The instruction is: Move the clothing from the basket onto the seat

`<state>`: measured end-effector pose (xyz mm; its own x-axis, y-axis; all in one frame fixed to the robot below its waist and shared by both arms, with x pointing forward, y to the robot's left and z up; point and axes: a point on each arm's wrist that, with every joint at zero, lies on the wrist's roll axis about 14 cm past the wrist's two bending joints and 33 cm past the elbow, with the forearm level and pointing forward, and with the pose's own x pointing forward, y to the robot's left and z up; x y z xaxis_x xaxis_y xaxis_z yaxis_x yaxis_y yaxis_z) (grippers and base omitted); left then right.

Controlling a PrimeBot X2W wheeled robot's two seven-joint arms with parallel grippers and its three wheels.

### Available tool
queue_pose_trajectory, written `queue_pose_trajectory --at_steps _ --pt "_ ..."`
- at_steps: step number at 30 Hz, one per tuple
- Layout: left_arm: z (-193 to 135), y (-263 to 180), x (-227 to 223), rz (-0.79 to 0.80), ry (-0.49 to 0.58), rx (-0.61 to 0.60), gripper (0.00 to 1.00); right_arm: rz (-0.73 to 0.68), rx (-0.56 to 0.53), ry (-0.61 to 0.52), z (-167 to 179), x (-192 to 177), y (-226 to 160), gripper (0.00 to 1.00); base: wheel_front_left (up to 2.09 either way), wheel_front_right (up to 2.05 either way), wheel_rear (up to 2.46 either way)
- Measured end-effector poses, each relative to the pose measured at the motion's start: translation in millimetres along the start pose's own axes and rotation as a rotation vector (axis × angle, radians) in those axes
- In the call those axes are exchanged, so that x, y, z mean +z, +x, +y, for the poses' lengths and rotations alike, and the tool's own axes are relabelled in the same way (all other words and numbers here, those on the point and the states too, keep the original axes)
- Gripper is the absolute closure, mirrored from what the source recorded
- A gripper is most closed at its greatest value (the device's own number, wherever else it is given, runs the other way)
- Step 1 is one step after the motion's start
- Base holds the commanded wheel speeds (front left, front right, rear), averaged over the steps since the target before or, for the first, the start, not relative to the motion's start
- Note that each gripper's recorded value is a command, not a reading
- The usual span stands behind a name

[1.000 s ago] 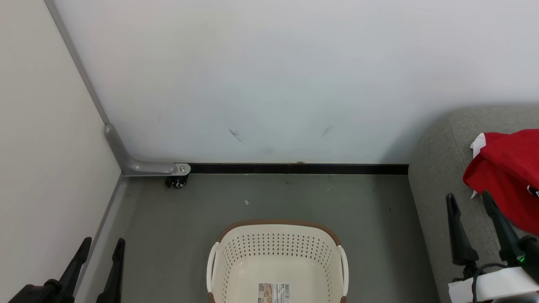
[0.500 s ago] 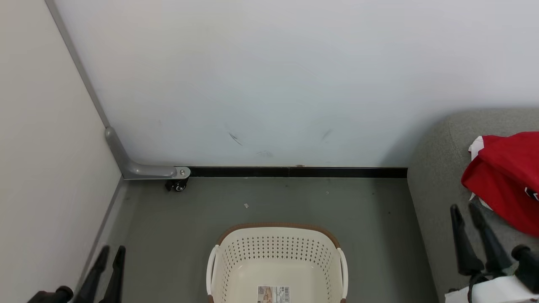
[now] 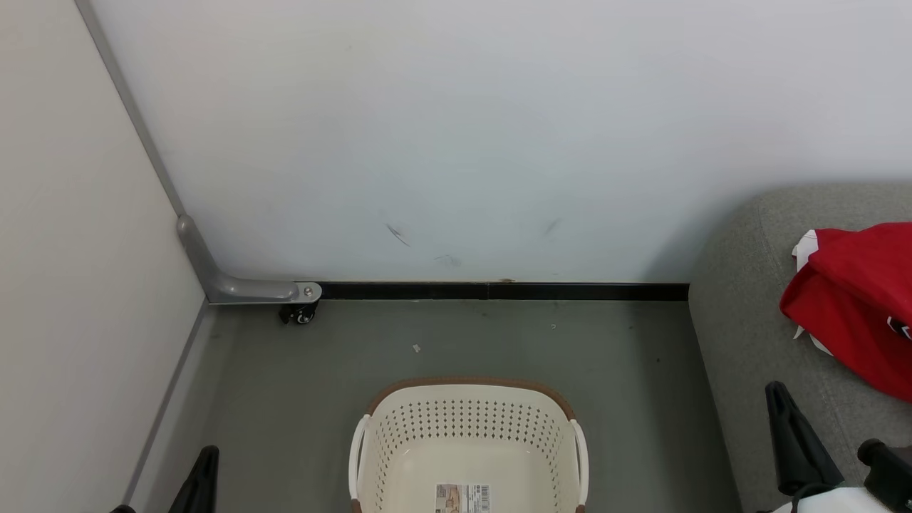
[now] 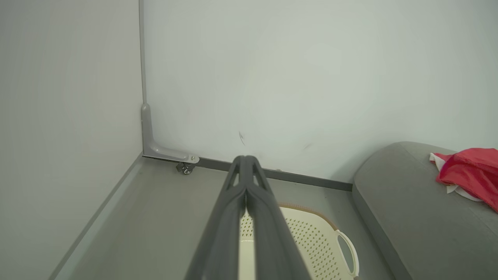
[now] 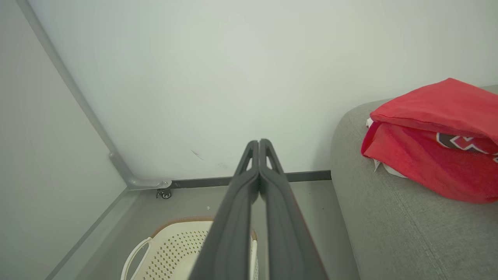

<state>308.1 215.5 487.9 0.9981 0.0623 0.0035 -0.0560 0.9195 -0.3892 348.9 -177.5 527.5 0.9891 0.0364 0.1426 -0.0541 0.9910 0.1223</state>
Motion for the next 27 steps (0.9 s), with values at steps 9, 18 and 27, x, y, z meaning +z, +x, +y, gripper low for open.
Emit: queue_pose_trajectory --at_steps 9,18,27 --pt "4 1 -6 0.025 -0.093 0.03 1.0 0.038 -0.046 0.123 -9 -9 4 1.0 0.0 0.0 0.0" --pt "4 7 -7 0.031 -0.17 0.04 1.0 0.05 -0.074 0.252 -13 -12 5 1.0 0.0 0.0 0.0" --pt "4 14 -10 0.05 -0.261 0.054 1.0 0.078 -0.105 0.357 -18 -20 5 1.0 0.0 0.0 0.0"
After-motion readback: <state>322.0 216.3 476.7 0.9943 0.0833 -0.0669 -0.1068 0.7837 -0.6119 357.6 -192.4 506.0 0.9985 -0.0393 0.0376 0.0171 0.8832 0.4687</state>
